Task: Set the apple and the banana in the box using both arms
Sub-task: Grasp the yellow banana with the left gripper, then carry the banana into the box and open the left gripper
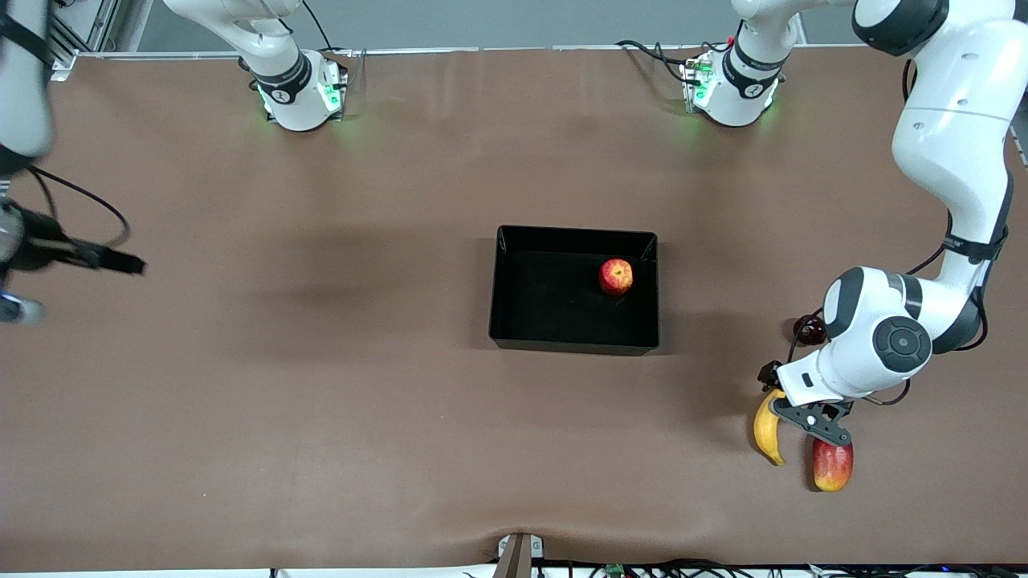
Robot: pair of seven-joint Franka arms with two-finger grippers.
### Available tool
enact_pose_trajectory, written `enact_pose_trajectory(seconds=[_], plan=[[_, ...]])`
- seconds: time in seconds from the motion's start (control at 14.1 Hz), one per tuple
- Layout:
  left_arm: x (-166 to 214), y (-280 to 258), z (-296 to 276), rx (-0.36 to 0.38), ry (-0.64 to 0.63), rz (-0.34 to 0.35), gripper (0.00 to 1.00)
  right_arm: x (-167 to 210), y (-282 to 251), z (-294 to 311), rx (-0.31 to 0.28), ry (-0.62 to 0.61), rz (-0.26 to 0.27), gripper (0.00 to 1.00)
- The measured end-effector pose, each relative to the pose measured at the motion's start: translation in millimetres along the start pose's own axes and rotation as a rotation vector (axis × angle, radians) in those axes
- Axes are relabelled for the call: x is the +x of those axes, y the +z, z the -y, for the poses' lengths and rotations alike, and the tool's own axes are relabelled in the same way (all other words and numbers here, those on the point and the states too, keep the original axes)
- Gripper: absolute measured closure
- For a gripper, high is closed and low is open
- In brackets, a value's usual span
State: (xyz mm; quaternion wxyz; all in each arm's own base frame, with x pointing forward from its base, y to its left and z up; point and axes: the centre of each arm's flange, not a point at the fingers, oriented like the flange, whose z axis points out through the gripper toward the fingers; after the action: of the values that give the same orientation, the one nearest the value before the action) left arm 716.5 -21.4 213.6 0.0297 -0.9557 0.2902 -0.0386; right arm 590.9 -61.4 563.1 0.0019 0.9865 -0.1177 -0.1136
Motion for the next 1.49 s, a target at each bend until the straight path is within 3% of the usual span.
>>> enact_pose_trajectory(seconds=[0.14, 0.35, 0.42, 0.64, 0.85, 1.13, 1.49], plan=[[-3, 15, 3, -0.002, 0.028, -0.01, 0.27, -25, -36, -6, 0.006, -0.002, 0.003, 0.0], [3, 15, -5, 0.001, 0.046, -0.019, 0.63, -39, -61, -10, 0.028, -0.001, -0.052, 0.0], [6, 12, -5, 0.009, 0.055, -0.024, 0.65, -38, -62, -10, 0.03, -0.002, -0.064, 0.0], [21, -13, -14, 0.023, 0.083, -0.056, 0.65, -35, -60, -8, 0.031, -0.006, -0.068, 0.0], [50, -72, -63, -0.01, 0.11, -0.058, 0.65, -38, -64, -3, 0.031, -0.016, -0.076, 0.0], [80, -147, -180, -0.033, -0.007, 0.023, 0.65, -41, -70, -8, 0.034, -0.008, -0.088, 0.0], [98, -162, -352, -0.019, -0.209, 0.055, 0.65, -41, -72, -27, 0.048, 0.024, -0.13, 0.0]])
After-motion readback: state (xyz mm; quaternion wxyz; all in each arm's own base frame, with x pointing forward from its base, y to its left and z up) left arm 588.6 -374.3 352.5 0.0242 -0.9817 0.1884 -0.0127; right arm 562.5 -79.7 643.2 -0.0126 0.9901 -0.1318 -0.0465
